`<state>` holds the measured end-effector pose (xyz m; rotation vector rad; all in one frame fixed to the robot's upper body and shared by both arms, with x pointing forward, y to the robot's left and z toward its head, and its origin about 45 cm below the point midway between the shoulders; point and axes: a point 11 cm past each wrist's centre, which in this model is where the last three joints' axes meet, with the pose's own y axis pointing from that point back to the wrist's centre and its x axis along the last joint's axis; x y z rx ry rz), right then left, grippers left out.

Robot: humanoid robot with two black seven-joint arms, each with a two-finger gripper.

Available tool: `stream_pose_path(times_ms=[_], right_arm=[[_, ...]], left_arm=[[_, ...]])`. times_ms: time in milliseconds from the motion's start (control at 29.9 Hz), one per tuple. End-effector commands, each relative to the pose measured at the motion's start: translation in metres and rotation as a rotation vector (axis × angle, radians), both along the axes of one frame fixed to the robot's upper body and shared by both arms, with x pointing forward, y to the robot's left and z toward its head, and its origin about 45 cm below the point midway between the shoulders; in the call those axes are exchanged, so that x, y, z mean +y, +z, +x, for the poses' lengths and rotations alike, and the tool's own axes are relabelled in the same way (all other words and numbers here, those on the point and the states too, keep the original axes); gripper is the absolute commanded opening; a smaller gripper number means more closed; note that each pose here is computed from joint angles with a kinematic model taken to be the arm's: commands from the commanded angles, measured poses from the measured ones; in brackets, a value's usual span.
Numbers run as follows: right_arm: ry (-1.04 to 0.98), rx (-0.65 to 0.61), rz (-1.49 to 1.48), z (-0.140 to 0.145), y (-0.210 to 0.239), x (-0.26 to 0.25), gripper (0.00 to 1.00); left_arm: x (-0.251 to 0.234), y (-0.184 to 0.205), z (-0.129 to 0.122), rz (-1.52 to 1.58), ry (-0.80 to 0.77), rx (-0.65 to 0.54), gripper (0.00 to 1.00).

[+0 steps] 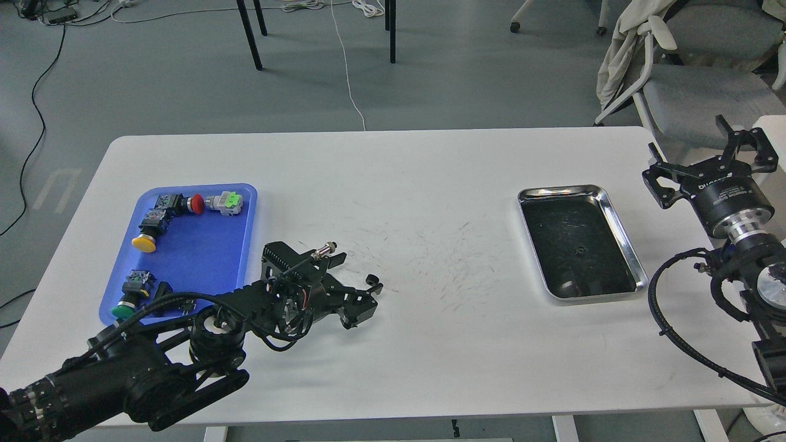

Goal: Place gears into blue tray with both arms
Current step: 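Lower the left gripper over the black gear and close on it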

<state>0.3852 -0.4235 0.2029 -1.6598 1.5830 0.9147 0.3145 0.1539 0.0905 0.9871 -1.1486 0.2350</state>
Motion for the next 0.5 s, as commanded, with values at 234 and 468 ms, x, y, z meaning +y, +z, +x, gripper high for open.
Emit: stream_pose_path(times_ms=[234, 468], right_arm=[[0.007, 0.004, 0.006, 0.0021, -0.0009, 0.0052, 0.97], [0.014, 0.004, 0.001, 0.0018, -0.0006, 0.0063, 0.97]], left_arm=[[0.004, -0.014, -0.0047, 0.022, -0.003, 0.001, 0.53], [-0.0012, -0.0157, -0.0067, 0.014, -0.006, 0.006, 0.36]])
